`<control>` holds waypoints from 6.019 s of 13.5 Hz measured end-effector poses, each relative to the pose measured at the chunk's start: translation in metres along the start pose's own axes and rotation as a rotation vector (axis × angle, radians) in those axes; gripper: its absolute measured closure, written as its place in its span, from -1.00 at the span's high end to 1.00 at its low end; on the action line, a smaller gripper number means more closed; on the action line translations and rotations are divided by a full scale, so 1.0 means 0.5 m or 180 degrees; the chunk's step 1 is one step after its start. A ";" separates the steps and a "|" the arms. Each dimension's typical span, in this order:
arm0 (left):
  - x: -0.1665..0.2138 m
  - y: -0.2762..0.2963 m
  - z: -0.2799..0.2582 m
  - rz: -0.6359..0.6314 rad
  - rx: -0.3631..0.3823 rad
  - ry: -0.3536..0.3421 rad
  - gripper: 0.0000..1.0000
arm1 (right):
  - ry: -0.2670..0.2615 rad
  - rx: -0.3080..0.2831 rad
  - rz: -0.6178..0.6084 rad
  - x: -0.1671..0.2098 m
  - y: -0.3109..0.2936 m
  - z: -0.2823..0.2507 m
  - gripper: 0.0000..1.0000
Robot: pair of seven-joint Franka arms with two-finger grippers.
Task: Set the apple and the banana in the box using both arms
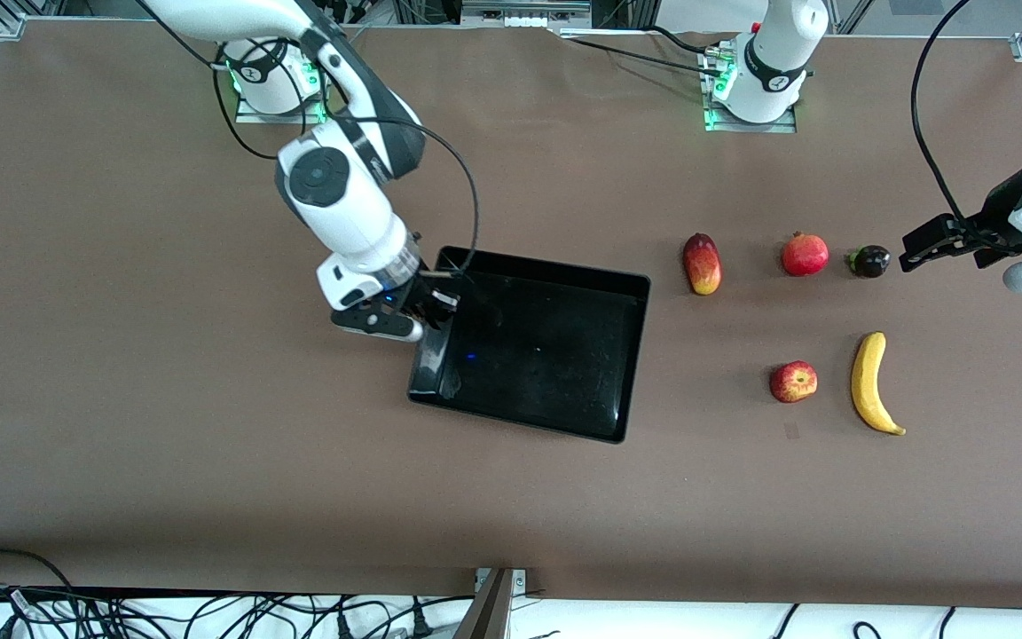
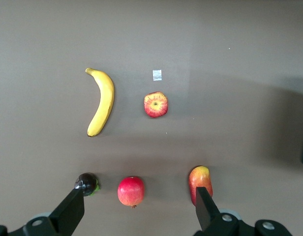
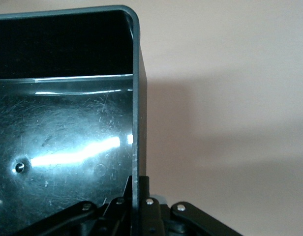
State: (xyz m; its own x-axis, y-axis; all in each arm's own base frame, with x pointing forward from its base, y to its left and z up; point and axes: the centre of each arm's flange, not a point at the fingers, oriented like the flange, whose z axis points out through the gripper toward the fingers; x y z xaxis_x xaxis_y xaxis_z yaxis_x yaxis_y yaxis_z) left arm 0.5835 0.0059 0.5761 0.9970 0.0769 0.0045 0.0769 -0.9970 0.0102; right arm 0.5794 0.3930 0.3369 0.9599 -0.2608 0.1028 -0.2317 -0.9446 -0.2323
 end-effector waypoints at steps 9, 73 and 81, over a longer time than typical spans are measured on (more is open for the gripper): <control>0.003 -0.001 0.002 -0.0030 0.0003 -0.0004 1.00 | 0.0375 -0.0321 -0.0434 -0.184 -0.221 0.225 -0.91; 0.126 0.033 0.797 -0.0365 0.0026 0.0117 0.53 | -0.0682 -0.0766 -0.1121 0.217 0.727 -0.698 1.00; 0.122 0.057 0.758 -0.0311 0.0034 -0.0006 0.34 | -0.0697 -0.0766 -0.1161 0.214 0.712 -0.697 1.00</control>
State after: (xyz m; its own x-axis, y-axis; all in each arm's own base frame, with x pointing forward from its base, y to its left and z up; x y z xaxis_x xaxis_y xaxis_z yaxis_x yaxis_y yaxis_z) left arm 0.6486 -0.0217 0.1978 0.9848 0.1737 0.0022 0.1737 -0.9848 -0.0002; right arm 0.5445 -0.0406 0.6021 0.9899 0.1195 -0.0761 0.1209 -0.9926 0.0138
